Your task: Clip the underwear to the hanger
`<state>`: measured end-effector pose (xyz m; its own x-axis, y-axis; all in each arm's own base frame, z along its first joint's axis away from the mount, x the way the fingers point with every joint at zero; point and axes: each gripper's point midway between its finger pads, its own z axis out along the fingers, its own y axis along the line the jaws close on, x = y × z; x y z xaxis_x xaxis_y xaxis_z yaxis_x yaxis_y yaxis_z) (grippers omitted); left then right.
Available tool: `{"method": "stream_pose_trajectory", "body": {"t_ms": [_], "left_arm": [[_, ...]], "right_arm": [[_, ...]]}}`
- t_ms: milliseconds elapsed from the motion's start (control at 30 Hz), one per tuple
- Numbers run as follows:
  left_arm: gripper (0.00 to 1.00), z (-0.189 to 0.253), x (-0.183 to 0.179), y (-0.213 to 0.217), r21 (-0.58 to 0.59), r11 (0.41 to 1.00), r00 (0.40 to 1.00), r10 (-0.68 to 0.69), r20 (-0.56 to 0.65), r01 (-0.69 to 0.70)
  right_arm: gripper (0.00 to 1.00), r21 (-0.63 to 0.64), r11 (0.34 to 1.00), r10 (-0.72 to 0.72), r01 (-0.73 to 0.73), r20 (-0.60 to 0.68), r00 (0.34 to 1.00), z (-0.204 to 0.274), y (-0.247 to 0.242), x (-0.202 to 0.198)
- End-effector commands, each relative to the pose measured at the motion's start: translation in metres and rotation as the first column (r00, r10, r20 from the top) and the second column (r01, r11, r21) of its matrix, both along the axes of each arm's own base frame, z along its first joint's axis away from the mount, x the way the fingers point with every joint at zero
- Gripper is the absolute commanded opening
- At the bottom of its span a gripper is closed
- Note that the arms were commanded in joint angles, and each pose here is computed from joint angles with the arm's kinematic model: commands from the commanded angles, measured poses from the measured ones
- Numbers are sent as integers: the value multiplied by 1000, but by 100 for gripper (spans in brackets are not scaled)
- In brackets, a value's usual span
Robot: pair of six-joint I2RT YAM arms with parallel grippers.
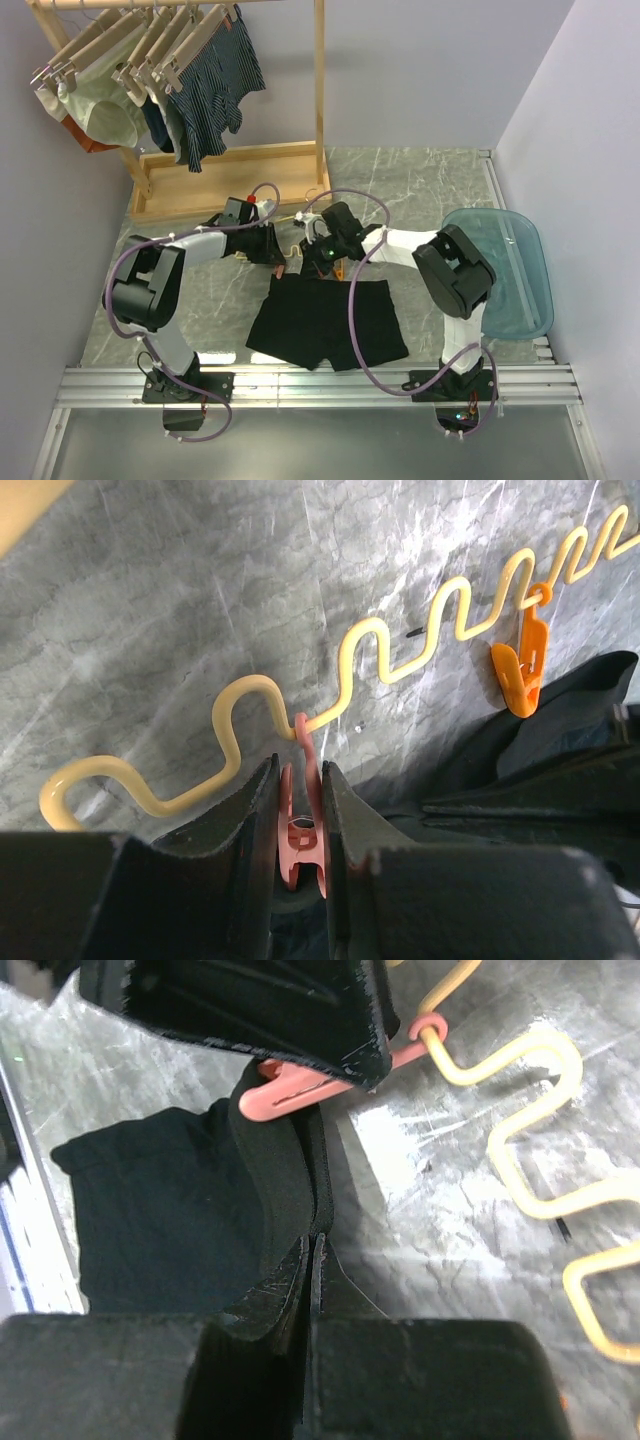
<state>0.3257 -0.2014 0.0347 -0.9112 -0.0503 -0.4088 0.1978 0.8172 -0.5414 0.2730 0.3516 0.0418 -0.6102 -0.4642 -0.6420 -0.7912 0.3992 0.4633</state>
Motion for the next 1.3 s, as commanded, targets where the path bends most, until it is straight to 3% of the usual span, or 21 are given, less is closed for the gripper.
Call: {"method": "stream_pose_trajectory", "body": {"t_ms": [0,400,900,1267], "left_arm": [[0,22,10,-3,-31,999,994,-21,109,25],[0,18,4,-4,-50,998,994,-30,101,35],[1,11,2,-2,-38,998,997,-37,74,40],[23,-6,-3,6,29,999,1000,-26,-9,27]], "right_arm": [[0,46,998,41,-38,-59,997,10,10,-1],[0,120,991,-29,56,-213,977,8,-1,6],[0,155,986,-28,70,-258,966,7,0,10],[0,132,988,-41,79,-266,963,3,0,13]]}}
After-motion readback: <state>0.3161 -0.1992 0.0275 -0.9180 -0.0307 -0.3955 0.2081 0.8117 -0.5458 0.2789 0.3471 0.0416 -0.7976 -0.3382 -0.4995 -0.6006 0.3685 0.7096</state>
